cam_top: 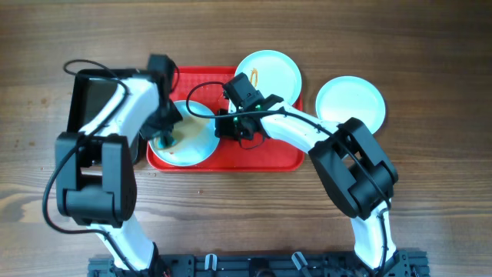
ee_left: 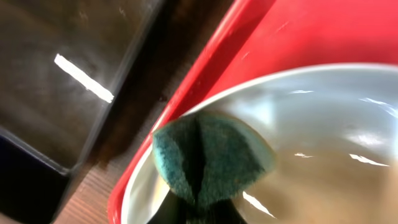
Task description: Clean dirty plates on tray and stack at the side
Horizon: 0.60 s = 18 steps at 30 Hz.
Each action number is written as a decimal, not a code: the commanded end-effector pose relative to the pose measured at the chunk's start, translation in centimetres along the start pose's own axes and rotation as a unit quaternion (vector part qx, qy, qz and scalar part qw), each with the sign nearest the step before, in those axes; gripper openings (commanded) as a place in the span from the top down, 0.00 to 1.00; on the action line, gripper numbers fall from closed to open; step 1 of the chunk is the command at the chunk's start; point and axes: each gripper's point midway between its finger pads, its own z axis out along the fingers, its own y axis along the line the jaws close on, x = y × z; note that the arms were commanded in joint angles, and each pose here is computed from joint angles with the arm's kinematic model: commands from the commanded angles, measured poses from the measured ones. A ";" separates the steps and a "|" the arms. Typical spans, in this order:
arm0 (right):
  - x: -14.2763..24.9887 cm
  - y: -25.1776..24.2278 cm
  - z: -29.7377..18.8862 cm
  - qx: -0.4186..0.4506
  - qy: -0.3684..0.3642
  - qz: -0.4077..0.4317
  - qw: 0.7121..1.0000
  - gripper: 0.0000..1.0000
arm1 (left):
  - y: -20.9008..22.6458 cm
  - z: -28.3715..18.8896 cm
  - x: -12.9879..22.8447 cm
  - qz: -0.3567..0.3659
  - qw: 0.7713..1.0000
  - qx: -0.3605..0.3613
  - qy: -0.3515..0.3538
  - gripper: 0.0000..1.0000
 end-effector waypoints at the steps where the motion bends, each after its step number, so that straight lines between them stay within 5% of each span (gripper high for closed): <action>1: -0.4 -1.4 0.4 0.010 0.000 0.014 1.000 0.96 | -1.0 -5.5 -3.3 -0.006 0.998 0.053 -0.029 0.96; 5: -0.4 -1.4 0.4 0.010 -0.001 0.014 1.000 0.92 | -0.7 -8.8 -4.2 0.042 0.995 0.067 -0.055 0.96; 8: -0.8 -1.5 0.4 0.012 -0.010 0.012 1.000 0.77 | 0.0 -9.0 -4.7 0.038 0.995 0.068 -0.059 0.96; 12: -0.8 -1.5 0.4 0.017 -0.015 0.009 1.000 0.77 | 1.7 -8.6 -6.1 0.008 0.996 0.068 -0.063 0.96; 13: -0.8 -1.4 0.5 0.019 -0.016 0.008 1.000 0.77 | 2.1 -8.5 -6.6 0.000 0.996 0.068 -0.065 0.96; 14: -0.7 -1.4 0.5 0.019 -0.015 0.008 1.000 0.96 | 2.6 -8.4 -7.0 -0.009 0.995 0.069 -0.067 0.96; 18: 0.2 -0.9 -0.1 0.005 0.012 0.014 1.000 0.96 | 3.2 -8.3 -7.4 -0.019 0.995 0.069 -0.069 0.96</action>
